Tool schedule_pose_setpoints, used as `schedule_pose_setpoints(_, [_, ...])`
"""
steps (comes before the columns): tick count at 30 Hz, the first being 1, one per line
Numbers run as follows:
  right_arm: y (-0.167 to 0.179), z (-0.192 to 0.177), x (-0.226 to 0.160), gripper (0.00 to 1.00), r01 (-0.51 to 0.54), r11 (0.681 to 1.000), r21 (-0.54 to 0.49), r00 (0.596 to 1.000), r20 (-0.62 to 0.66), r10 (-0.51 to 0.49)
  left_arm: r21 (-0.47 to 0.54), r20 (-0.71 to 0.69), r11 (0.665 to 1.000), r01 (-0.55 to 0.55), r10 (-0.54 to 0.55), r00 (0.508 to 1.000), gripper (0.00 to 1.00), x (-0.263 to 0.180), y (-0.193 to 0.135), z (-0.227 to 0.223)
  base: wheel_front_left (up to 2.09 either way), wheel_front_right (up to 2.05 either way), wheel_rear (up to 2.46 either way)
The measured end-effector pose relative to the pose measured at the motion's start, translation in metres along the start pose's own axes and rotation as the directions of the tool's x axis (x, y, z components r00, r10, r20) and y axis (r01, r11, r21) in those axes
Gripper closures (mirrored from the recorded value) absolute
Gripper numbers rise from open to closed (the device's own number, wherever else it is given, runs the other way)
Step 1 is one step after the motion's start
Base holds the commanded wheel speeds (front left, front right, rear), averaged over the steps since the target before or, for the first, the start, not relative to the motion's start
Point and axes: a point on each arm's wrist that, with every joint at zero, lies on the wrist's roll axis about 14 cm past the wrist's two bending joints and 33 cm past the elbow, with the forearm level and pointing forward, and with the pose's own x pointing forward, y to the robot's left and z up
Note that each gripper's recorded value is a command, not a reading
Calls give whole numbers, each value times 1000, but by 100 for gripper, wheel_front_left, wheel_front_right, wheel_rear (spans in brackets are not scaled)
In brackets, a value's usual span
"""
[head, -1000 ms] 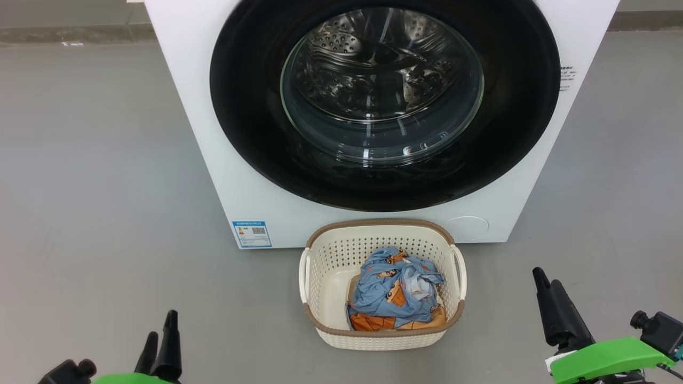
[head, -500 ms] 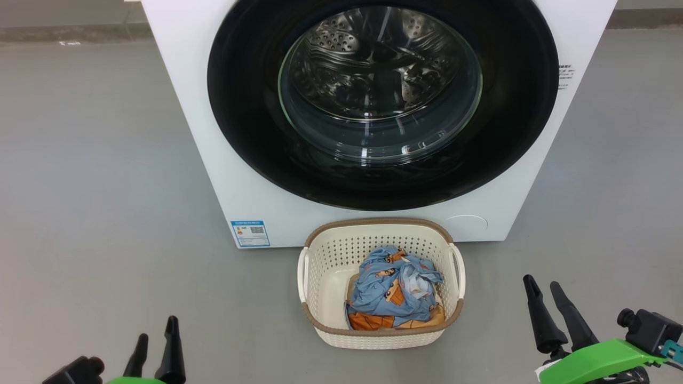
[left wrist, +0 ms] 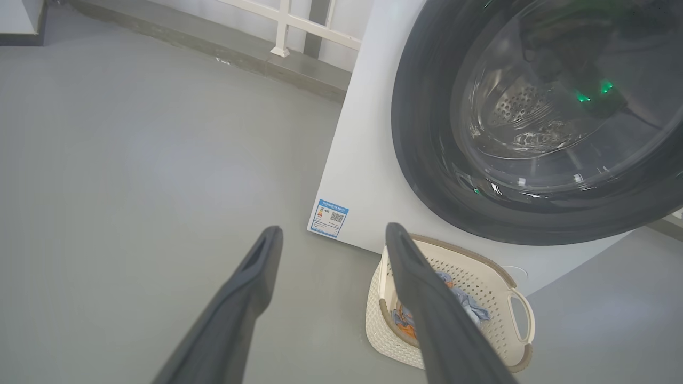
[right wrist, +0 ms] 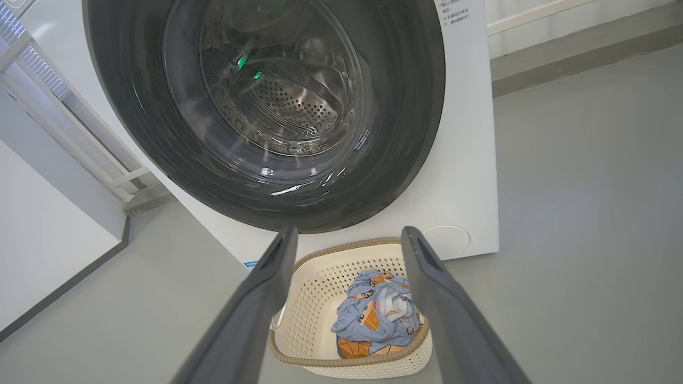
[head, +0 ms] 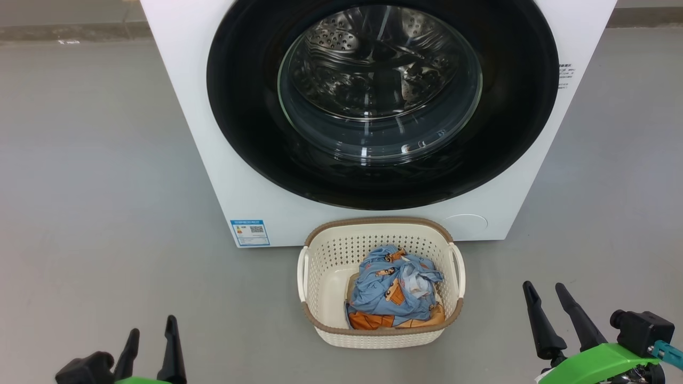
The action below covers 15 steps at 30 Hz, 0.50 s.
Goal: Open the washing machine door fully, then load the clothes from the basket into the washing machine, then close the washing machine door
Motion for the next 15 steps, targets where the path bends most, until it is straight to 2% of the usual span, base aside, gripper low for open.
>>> schedule_pose_setpoints(6, [1, 1, 0, 0, -10, 997, -73, 1000, 5, 10, 87, 13, 996, 11, -13, 1000, 0, -2, -4, 1, 0, 0, 0])
schedule_pose_setpoints(15, [3, 0, 1, 0, -31, 980, -194, 999, 5, 33, 233, 41, 973, 11, -21, 999, 0, -5, -2, 5, 0, 0, 0])
